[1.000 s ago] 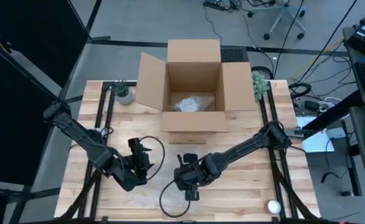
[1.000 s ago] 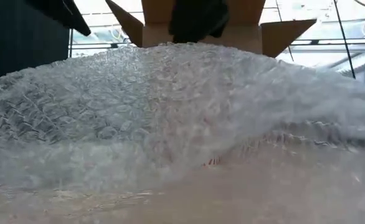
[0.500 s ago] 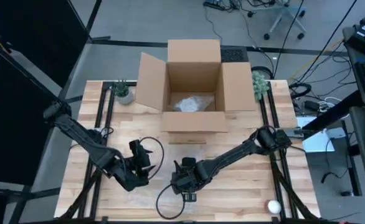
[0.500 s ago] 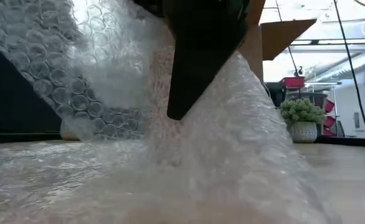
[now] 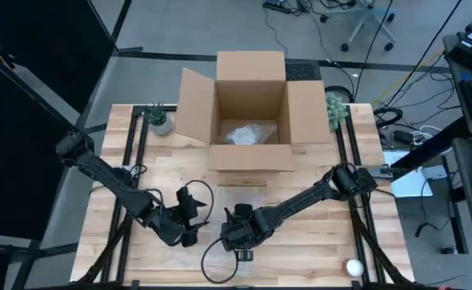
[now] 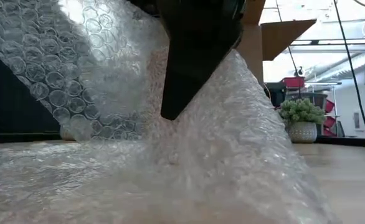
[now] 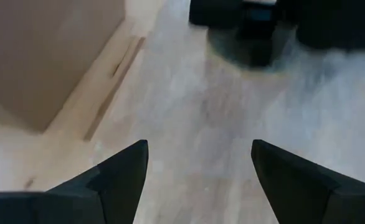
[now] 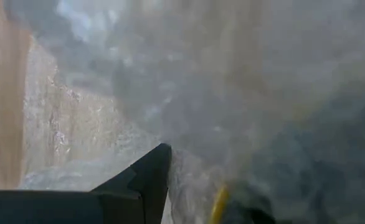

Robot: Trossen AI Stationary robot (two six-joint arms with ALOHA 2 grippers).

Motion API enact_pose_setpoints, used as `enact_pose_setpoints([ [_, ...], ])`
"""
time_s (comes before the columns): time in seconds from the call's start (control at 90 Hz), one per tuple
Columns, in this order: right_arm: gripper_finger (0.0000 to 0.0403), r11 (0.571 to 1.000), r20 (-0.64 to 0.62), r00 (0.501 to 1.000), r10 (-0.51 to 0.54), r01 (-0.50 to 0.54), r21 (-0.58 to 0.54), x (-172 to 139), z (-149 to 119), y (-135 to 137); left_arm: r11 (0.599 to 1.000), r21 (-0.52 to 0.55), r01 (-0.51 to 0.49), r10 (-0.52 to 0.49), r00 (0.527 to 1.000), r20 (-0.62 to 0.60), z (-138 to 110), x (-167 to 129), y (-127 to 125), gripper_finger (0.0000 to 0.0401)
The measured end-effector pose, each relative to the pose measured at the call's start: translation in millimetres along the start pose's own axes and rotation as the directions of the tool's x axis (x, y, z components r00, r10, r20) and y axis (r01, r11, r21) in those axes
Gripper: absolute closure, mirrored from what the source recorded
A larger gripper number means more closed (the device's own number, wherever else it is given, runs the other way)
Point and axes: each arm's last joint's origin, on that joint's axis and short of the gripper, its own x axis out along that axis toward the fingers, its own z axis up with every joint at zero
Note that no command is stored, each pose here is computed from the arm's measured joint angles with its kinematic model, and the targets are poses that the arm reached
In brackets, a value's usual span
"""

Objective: Wrap mug
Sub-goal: Wrap the orange mug with the bubble wrap

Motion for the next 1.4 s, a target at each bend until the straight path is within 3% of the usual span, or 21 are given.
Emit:
enact_pose_setpoints([
  [0.211,0.0243,1.000,0.011,1.000,0.006,-0.006,0.004,0,2,-1,0.993,0.034,0.113,-0.116,0.987,0.109,13,32,-6,0.0128],
  [0.567,0.0243,1.000,0.005,1.000,0.004,-0.004,0.024,0,1,-1,0.991,-0.005,0.132,-0.131,0.983,0.129,11,71,2,0.0128],
  [0.8,0.0243,0.999,-0.023,1.000,-0.002,0.003,0.053,-17,-1,-5,0.989,-0.017,0.149,-0.145,0.979,0.146,11,77,0,0.0128],
  [1.189,0.0243,0.996,0.091,0.995,0.043,-0.049,0.069,-86,3,-10,0.989,-0.008,0.150,-0.147,0.979,0.138,10,77,0,0.0128],
  [1.4,0.0243,0.994,0.195,0.981,0.022,-0.042,0.101,-89,11,-9,0.988,-0.009,0.151,-0.149,0.980,0.135,9,77,0,0.0128],
])
